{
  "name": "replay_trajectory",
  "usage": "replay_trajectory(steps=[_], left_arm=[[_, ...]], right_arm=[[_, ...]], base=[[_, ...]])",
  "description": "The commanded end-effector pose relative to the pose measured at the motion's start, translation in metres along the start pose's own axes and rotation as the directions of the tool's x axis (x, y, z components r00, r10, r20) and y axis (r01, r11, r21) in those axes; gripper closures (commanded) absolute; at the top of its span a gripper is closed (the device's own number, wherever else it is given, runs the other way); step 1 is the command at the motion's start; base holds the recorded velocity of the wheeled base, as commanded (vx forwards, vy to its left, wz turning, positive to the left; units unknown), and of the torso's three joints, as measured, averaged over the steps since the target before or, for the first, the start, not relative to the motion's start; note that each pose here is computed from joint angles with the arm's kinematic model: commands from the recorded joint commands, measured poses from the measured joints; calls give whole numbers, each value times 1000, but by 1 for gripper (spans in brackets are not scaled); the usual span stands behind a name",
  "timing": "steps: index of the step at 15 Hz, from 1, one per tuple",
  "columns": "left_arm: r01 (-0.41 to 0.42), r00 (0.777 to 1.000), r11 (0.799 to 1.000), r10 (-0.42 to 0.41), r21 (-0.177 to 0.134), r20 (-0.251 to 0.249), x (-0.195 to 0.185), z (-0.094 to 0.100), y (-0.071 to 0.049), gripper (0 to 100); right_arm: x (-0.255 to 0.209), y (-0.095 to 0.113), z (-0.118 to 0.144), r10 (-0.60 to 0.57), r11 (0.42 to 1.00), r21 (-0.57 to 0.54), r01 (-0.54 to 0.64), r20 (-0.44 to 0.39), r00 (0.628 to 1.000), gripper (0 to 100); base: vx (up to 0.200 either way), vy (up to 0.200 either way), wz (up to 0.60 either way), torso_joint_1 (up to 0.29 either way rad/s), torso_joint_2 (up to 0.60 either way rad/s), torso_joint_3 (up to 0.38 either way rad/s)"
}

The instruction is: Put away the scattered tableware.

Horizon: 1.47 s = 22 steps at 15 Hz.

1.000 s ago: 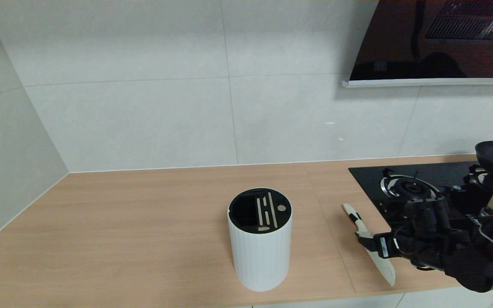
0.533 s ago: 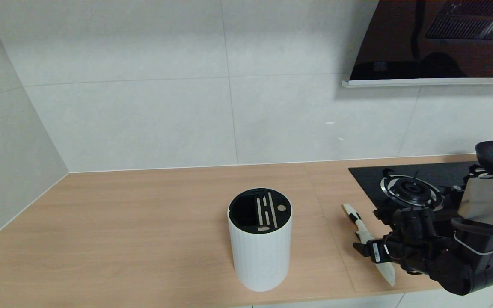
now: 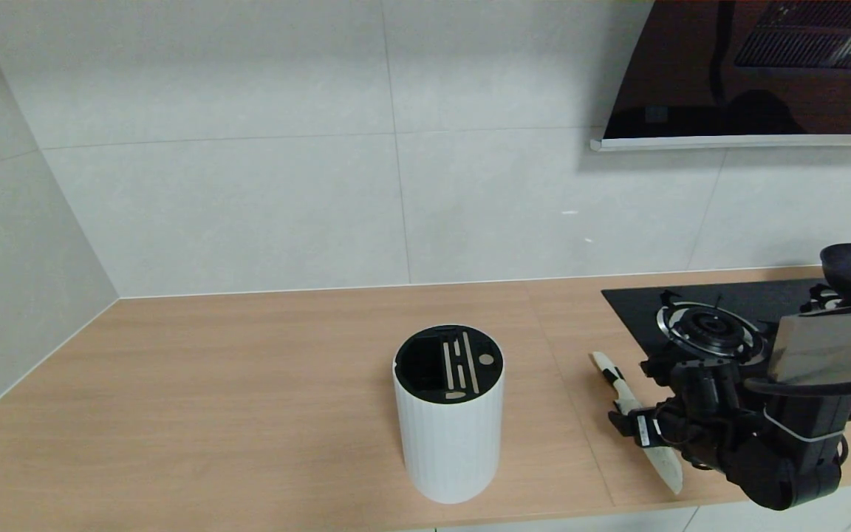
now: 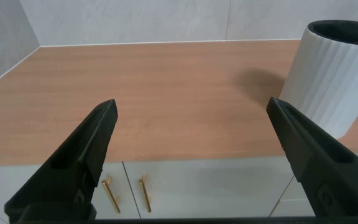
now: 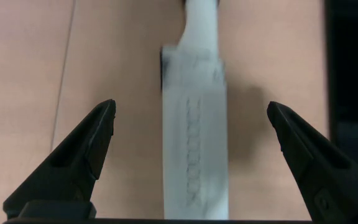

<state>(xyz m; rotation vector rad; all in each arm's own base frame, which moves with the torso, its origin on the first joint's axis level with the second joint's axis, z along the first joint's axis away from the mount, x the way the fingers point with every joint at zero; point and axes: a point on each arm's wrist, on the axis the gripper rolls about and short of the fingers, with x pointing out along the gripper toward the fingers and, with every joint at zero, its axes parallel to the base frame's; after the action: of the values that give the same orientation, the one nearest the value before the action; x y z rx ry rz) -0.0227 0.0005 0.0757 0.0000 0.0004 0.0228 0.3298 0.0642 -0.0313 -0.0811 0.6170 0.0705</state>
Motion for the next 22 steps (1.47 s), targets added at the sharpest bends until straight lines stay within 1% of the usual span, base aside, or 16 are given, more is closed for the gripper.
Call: replay_trajectory(steps=[1,5,15,16,22], left_arm=[[0,1000,1000,0,0,-3,0,0,0,0],[0,1000,1000,0,0,0,0,0,0,0],[0,1000,1000,0,0,0,0,0,0,0],[0,1000,1000,0,0,0,0,0,0,0],[0,1000,1000,0,-2,0,0,0,0,0]], right_arm=[[8,1,-6,-11,1000,4,11,28,1000,0],[11,1,-6,-17,1000,6,17,41,999,0],[20,1,-10,-34,999,7,33,34,999,0],[21,0,-11,-52,999,8,52,34,998,100],[21,0,-9,-59,998,13,59,43,997,100]], base=[[0,0,0,0,0,0],[0,0,0,0,0,0],[0,0,0,0,0,0],[0,0,0,0,0,0],[0,0,0,0,0,0]])
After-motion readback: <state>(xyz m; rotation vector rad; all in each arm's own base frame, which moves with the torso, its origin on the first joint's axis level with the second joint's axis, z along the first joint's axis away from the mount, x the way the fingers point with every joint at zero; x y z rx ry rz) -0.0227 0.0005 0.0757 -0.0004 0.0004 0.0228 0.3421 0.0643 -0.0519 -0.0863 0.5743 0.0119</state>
